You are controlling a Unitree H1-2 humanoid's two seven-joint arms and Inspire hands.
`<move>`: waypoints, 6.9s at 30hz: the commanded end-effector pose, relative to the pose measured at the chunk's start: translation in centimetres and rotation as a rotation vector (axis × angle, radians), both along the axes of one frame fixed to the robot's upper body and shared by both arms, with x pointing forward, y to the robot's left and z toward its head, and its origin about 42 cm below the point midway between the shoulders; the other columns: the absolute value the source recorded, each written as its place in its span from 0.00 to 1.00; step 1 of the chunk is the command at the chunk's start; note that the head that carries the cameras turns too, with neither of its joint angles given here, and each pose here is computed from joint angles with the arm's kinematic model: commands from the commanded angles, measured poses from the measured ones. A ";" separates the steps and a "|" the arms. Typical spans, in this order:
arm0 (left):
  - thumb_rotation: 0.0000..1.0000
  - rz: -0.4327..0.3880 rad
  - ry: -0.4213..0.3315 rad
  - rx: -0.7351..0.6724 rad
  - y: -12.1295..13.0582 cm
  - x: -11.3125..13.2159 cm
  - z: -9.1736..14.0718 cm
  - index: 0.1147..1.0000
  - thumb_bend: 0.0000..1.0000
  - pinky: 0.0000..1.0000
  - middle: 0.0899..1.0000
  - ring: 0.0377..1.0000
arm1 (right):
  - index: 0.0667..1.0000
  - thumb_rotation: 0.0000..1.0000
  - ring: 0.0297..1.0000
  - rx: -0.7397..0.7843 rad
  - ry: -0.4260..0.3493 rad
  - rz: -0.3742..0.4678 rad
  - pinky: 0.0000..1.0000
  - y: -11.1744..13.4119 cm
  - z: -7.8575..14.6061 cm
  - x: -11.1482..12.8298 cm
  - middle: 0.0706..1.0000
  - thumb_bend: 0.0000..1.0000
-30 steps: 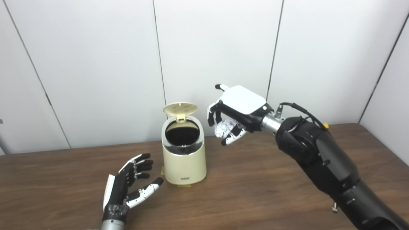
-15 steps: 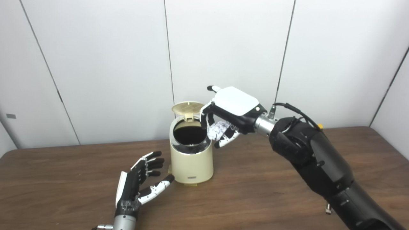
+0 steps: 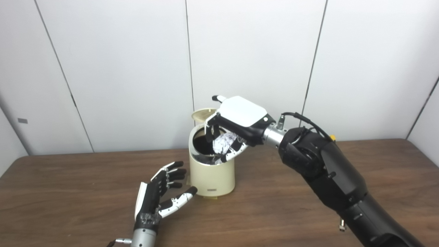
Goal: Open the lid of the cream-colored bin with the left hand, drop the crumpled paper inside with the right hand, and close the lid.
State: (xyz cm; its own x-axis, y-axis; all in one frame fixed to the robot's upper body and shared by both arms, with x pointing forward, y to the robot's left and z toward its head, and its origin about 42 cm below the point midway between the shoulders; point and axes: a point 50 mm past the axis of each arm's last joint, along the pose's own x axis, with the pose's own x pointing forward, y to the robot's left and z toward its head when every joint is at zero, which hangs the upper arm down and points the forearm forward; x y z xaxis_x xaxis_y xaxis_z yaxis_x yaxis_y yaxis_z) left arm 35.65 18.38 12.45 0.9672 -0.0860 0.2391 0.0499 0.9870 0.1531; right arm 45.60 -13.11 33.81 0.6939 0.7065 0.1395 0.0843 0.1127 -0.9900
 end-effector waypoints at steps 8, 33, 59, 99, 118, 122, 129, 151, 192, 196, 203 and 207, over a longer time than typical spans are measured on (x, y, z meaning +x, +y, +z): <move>0.10 -0.009 0.020 -0.017 -1.2 -1.0 -1.1 0.76 0.69 0.61 0.69 0.70 | 0.47 0.00 0.71 0.018 -0.110 0.010 1.00 1.4 3.9 1.7 0.43 0.53; 0.09 -0.012 0.026 0.005 -1.6 -1.1 -1.3 0.77 0.68 0.58 0.68 0.69 | 0.82 0.22 0.92 -0.023 -0.152 -0.056 1.00 2.0 3.3 3.2 0.85 0.89; 0.11 -0.009 0.036 0.015 -1.0 -0.9 -1.4 0.77 0.69 0.63 0.68 0.70 | 0.77 0.25 0.88 0.090 -0.232 -0.013 0.96 -0.1 4.5 1.3 0.84 0.90; 0.10 -0.004 0.017 0.001 0.6 -0.5 -1.2 0.76 0.69 0.62 0.68 0.70 | 0.80 0.11 0.70 0.848 0.138 -0.237 0.56 -13.2 -4.8 -6.5 0.82 0.78; 0.22 0.123 -0.236 0.111 3.1 1.7 5.0 0.76 0.72 0.63 0.79 0.74 | 0.81 0.07 0.70 0.949 0.256 -0.366 0.56 -14.0 -13.6 -8.6 0.82 0.77; 0.26 0.109 -0.291 0.133 2.9 3.4 8.3 0.79 0.78 0.62 0.80 0.74 | 0.81 0.06 0.71 0.954 0.278 -0.380 0.57 -14.0 -14.5 -8.6 0.82 0.77; 0.24 0.025 -0.349 0.175 1.7 6.7 13.6 0.90 0.85 0.72 0.93 0.89 | 0.80 0.08 0.70 0.952 0.298 -0.388 0.56 -13.7 -14.9 -8.6 0.82 0.78; 0.51 -0.144 -0.416 0.667 -1.0 11.3 20.9 0.84 1.00 0.81 0.89 0.92 | 0.78 0.15 0.69 0.952 0.309 -0.382 0.54 -12.6 -15.0 -8.5 0.82 0.79; 0.48 -0.278 -0.503 1.118 0.9 7.1 18.9 0.74 1.00 1.00 0.77 0.97 | 0.78 0.16 0.67 0.947 0.313 -0.422 0.53 -11.3 -15.4 -9.0 0.80 0.76; 0.49 -0.273 -0.501 1.182 0.8 7.1 18.0 0.74 1.00 1.00 0.76 0.96 | 0.78 0.19 0.67 0.939 0.304 -0.413 0.53 -11.2 -15.2 -9.0 0.79 0.76; 0.51 -0.262 -0.427 1.303 0.8 7.6 16.9 0.76 1.00 1.00 0.78 0.97 | 0.78 0.18 0.67 0.940 0.307 -0.419 0.53 -11.3 -15.2 -9.1 0.79 0.76; 0.54 -0.255 -0.394 1.375 0.6 7.8 16.2 0.78 1.00 1.00 0.80 0.99 | 0.78 0.18 0.67 0.942 0.305 -0.422 0.53 -11.3 -15.2 -9.1 0.80 0.76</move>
